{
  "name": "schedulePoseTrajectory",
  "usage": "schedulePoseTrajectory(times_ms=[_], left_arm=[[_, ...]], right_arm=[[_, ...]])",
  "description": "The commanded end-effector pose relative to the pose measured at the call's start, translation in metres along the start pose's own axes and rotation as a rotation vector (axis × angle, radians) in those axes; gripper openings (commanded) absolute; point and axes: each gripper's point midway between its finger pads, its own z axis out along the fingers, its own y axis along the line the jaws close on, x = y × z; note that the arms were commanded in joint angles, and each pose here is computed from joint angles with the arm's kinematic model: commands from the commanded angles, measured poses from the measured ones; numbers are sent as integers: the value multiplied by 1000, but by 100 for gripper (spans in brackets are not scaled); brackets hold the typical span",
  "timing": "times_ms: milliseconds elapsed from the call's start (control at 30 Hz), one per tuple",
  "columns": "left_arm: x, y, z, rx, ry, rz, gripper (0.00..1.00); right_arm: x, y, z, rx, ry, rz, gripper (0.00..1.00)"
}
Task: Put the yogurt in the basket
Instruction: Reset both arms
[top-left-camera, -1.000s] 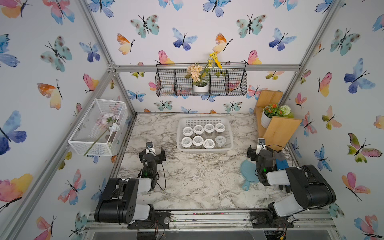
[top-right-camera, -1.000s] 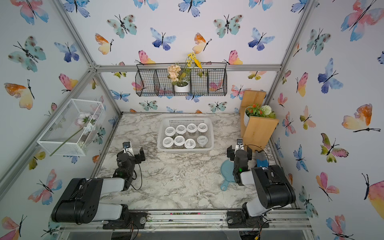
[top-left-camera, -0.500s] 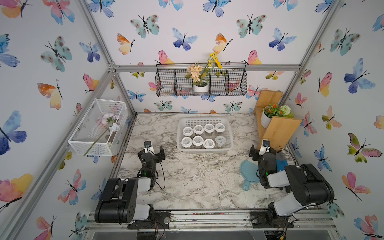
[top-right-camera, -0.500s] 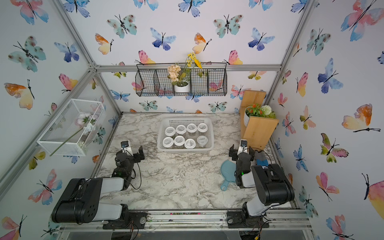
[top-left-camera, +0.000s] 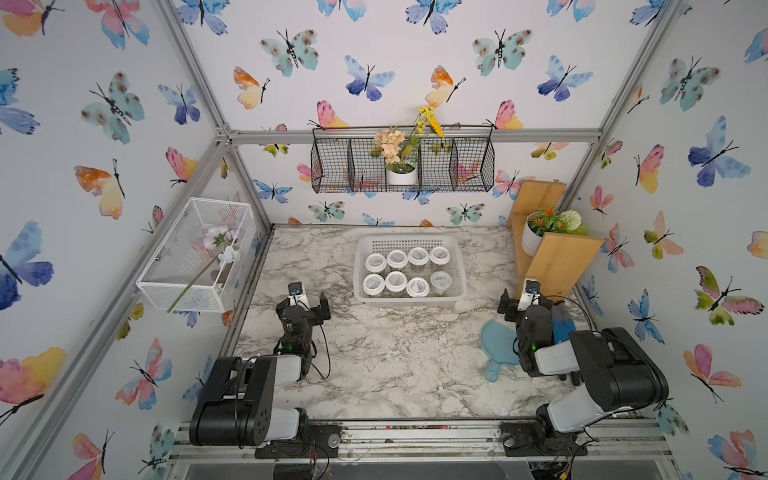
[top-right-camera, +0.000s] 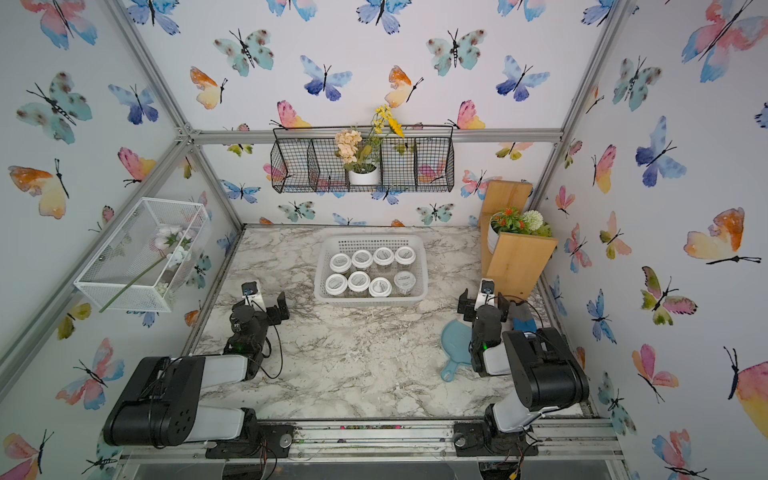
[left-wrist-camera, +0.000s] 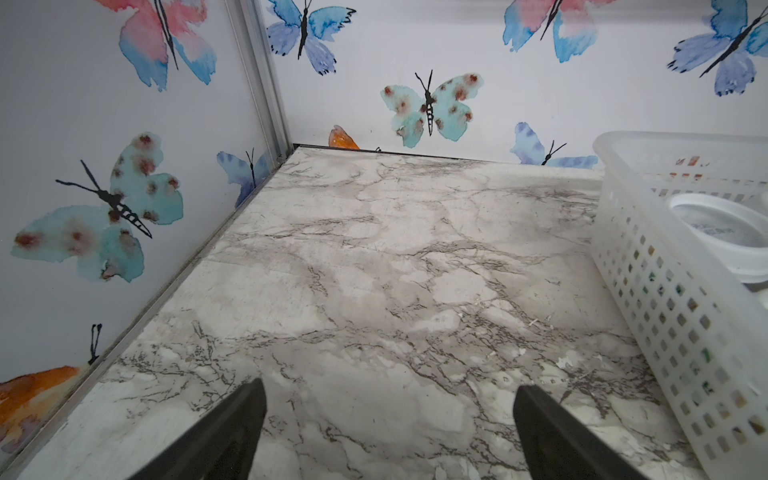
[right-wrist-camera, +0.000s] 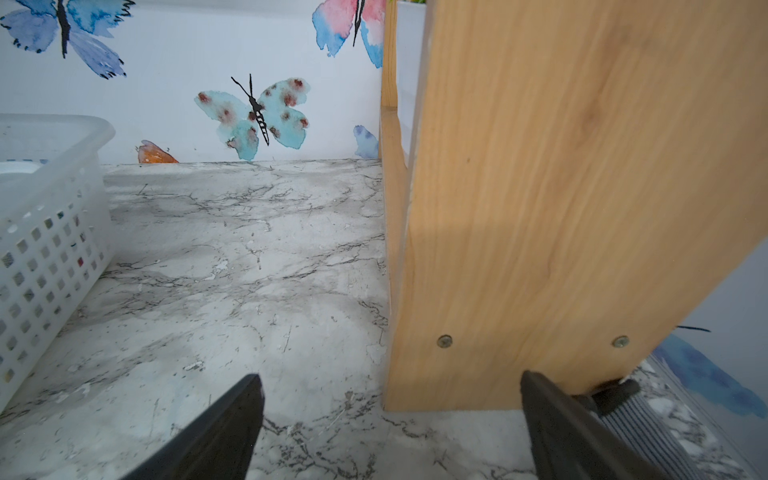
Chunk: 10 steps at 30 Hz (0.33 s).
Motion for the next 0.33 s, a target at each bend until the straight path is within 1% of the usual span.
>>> schedulePoseTrajectory(times_ms=[0,300], left_arm=[[-5,-13,2,71,-15,16,99],[-7,-13,0,73,-28,12,99]], right_arm=[[-3,1,2,-8,-10,8,99],[-5,0,-1,-9,-21,13,99]])
